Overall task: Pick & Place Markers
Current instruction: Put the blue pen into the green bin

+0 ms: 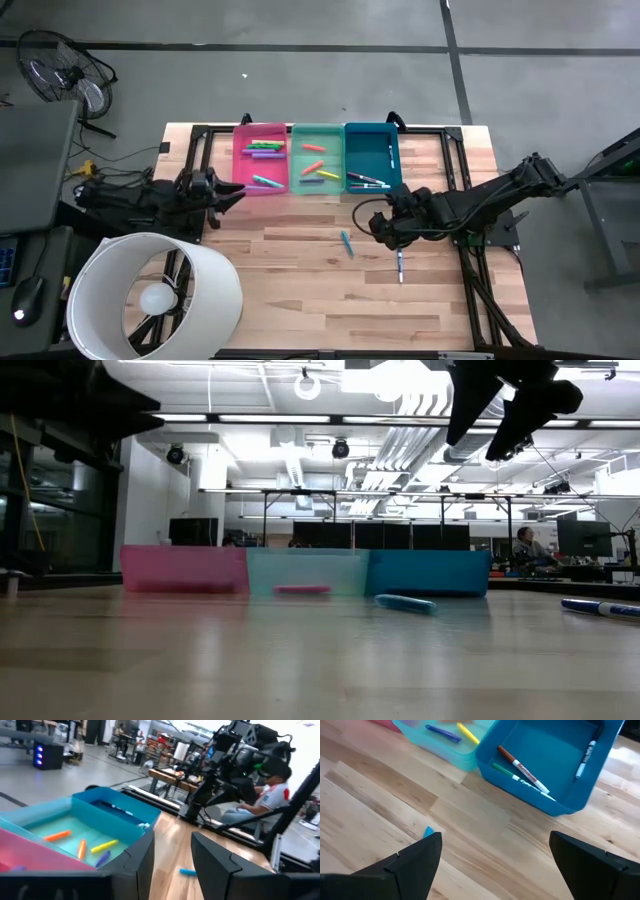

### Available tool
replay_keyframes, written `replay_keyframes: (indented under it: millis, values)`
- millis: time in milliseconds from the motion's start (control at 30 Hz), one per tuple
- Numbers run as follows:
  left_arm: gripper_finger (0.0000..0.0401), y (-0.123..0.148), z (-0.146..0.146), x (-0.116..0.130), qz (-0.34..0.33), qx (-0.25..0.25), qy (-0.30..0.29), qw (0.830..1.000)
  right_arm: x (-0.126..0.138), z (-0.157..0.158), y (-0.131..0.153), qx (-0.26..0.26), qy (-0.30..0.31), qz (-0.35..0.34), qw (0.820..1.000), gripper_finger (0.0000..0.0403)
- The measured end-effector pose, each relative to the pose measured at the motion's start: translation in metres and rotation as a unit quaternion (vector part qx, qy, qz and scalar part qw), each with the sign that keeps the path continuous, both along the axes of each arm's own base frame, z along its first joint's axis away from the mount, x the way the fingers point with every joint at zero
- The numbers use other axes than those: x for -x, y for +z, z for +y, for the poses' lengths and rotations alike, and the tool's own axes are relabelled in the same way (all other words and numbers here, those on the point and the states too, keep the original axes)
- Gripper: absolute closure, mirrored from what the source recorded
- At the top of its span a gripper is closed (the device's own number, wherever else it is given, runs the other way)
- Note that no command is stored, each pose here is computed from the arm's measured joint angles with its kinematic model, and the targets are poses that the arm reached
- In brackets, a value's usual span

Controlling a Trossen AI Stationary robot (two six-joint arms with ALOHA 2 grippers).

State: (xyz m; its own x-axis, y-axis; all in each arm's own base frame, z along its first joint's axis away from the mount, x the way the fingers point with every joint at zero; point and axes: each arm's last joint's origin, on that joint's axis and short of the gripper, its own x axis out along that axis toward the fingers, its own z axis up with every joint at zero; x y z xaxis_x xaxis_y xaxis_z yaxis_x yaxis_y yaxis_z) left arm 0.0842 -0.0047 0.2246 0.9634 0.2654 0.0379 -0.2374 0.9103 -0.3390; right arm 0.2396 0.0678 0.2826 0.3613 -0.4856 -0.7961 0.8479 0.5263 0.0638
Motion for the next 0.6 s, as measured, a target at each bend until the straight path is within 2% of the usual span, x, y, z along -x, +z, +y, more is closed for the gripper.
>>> replay_keyframes:
  millis: [133,333,600]
  values:
    - [0.0274,-0.007,0.001,0.006,-0.007,-0.001,-0.013,1.0,-0.005,0.001,0.001,-0.011,-0.007,-0.028,1.0,0.0045]
    - [0.0274,-0.015,-0.001,0.003,0.024,-0.004,-0.042,0.999,-0.018,0.006,-0.001,-0.026,0.004,-0.062,0.998,0.0045]
    - [0.0274,-0.037,-0.005,-0.005,0.026,0.002,-0.068,0.997,-0.048,0.004,-0.016,-0.069,0.037,-0.079,0.994,0.0045]
